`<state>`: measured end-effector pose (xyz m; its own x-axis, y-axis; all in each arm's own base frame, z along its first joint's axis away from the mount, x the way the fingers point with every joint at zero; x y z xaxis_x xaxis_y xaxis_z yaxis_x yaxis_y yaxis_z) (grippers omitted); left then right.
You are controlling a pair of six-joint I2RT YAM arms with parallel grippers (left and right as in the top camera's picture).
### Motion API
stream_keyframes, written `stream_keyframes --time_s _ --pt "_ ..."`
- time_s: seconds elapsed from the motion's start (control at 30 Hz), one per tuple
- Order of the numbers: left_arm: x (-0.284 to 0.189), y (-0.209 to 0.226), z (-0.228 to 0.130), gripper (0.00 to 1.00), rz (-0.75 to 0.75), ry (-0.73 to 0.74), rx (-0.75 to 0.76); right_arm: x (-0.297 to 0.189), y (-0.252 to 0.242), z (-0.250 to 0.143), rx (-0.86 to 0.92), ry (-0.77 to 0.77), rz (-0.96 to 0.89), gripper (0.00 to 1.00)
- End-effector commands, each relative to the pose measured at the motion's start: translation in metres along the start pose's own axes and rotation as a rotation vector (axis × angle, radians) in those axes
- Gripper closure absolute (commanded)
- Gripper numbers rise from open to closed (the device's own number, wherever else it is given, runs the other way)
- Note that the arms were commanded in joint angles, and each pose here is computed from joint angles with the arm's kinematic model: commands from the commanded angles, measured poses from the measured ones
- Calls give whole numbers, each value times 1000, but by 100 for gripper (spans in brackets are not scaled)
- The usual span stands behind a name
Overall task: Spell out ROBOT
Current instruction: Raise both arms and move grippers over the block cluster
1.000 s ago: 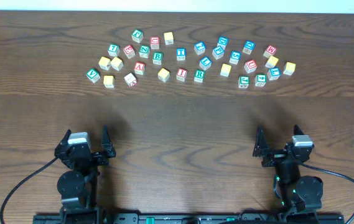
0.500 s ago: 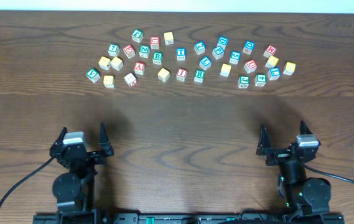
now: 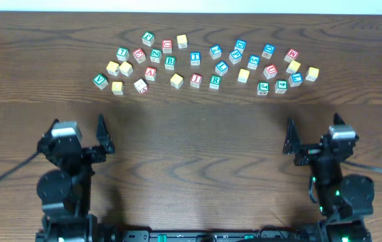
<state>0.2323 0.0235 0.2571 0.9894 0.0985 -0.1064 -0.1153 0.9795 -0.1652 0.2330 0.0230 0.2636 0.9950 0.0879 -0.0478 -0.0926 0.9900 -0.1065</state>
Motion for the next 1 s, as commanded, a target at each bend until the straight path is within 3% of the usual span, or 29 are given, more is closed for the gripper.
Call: stream_keyframes --time_s 0.0,0.57,0.97 --pt "9 -11 26 3 -49 13 -9 10 -3 18 -15 21 -5 1" --pt "67 -35 75 3 -96 404 -44 83 5 66 -5 375 122 1" --pt "120 -36 74 3 -37 755 -78 135 -7 53 115 712 233 1"
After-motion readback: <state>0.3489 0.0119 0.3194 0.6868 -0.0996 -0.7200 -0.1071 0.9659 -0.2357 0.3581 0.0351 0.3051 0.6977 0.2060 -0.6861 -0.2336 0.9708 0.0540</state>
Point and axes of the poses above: each gripper's point midway between its finger pads, its own x axis out along the fingers, its own y axis along the line the jaws close on, z = x × y, the point moved 3 cm from there along -x, back along the fingers, and after that the axes turned 7 degrees about -x, right-handed, at the moved point
